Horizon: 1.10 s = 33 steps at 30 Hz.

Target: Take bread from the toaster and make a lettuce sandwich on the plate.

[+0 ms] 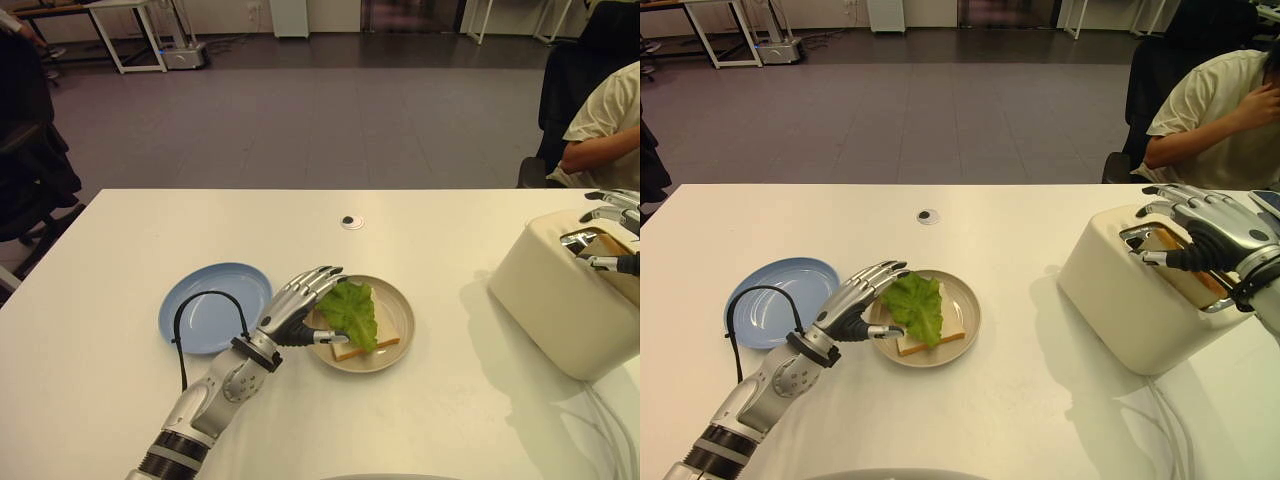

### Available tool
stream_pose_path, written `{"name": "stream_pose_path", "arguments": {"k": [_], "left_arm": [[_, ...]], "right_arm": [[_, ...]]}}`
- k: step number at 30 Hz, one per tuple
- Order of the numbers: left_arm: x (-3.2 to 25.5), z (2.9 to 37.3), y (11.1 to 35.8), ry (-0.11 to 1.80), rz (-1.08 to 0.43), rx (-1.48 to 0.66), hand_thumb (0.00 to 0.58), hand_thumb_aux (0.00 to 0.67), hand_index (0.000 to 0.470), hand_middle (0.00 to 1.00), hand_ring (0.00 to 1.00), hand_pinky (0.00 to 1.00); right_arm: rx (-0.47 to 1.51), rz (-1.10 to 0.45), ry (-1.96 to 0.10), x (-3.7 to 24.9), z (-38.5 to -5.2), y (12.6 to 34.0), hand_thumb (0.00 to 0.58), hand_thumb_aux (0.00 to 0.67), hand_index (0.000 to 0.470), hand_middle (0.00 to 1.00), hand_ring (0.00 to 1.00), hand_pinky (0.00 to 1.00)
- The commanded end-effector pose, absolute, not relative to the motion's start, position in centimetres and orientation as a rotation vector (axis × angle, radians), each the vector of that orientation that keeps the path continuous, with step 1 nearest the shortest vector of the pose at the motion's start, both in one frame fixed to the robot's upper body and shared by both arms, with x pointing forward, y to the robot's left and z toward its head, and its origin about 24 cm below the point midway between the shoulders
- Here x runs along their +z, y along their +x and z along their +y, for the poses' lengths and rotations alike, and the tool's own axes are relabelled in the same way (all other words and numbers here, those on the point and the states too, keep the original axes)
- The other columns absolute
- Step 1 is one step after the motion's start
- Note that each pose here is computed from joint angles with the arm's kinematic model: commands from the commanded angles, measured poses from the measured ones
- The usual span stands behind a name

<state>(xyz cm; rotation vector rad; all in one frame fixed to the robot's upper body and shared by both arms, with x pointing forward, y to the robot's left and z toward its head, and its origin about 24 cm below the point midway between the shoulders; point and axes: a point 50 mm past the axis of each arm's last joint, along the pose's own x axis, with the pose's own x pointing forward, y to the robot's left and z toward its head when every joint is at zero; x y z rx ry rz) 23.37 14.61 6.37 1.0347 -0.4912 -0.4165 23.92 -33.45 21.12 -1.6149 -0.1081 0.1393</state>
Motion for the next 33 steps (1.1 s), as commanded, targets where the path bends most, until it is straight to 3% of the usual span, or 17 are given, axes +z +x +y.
{"name": "stream_pose_path", "arguments": {"k": [1, 7, 8, 10, 11, 14, 19, 26, 33], "left_arm": [[6.2, 14.9, 23.3, 1.056, -0.479, -0.42, 0.0, 0.0, 0.0, 0.0, 0.0, 0.0], [6.1, 15.1, 23.1, 1.064, -0.471, -0.414, 0.0, 0.0, 0.0, 0.0, 0.0, 0.0], [6.0, 15.2, 23.1, 1.067, -0.469, -0.415, 0.0, 0.0, 0.0, 0.0, 0.0, 0.0], [5.9, 15.2, 23.1, 1.071, -0.468, -0.415, 0.0, 0.0, 0.0, 0.0, 0.0, 0.0], [5.9, 15.2, 23.1, 1.073, -0.467, -0.415, 0.0, 0.0, 0.0, 0.0, 0.0, 0.0], [6.0, 15.2, 23.2, 1.076, -0.468, -0.416, 0.0, 0.0, 0.0, 0.0, 0.0, 0.0], [5.8, 15.3, 23.1, 1.08, -0.463, -0.416, 0.0, 0.0, 0.0, 0.0, 0.0, 0.0], [5.8, 15.2, 23.2, 1.086, -0.461, -0.419, 0.0, 0.0, 0.0, 0.0, 0.0, 0.0], [5.7, 15.3, 23.2, 1.088, -0.457, -0.415, 0.0, 0.0, 0.0, 0.0, 0.0, 0.0]], "right_arm": [[0.092, -0.071, -1.651, 22.3, -34.9, 23.5, 0.0, 0.0, 0.0, 0.0, 0.0, 0.0], [0.137, 0.12, -1.669, 20.7, -37.2, 22.5, 0.0, 0.0, 0.0, 0.0, 0.0, 0.0], [0.166, 0.15, -1.658, 20.1, -37.3, 22.4, 0.023, 0.013, 0.009, 0.0, 0.0, 0.0], [0.209, 0.172, -1.639, 19.3, -37.2, 22.2, 0.322, 0.223, 0.157, 0.0, 0.0, 0.0], [0.223, 0.171, -1.633, 19.1, -37.0, 22.3, 0.48, 0.391, 0.275, 0.0, 0.0, 0.0], [0.254, 0.148, -1.618, 18.8, -36.5, 22.4, 0.516, 0.447, 0.313, 0.0, 0.0, 0.0], [0.242, 0.04, -1.615, 19.7, -35.4, 22.7, 0.58, 0.67, 0.47, 0.0, 0.0, 0.0], [0.128, -0.041, -1.579, 21.7, -35.4, 23.1, 0.58, 0.67, 0.47, 0.0, 0.0, 0.0], [-0.101, -0.301, -1.377, 27.9, -34.9, 23.6, 0.58, 0.67, 0.47, 0.0, 0.0, 0.0]]}}
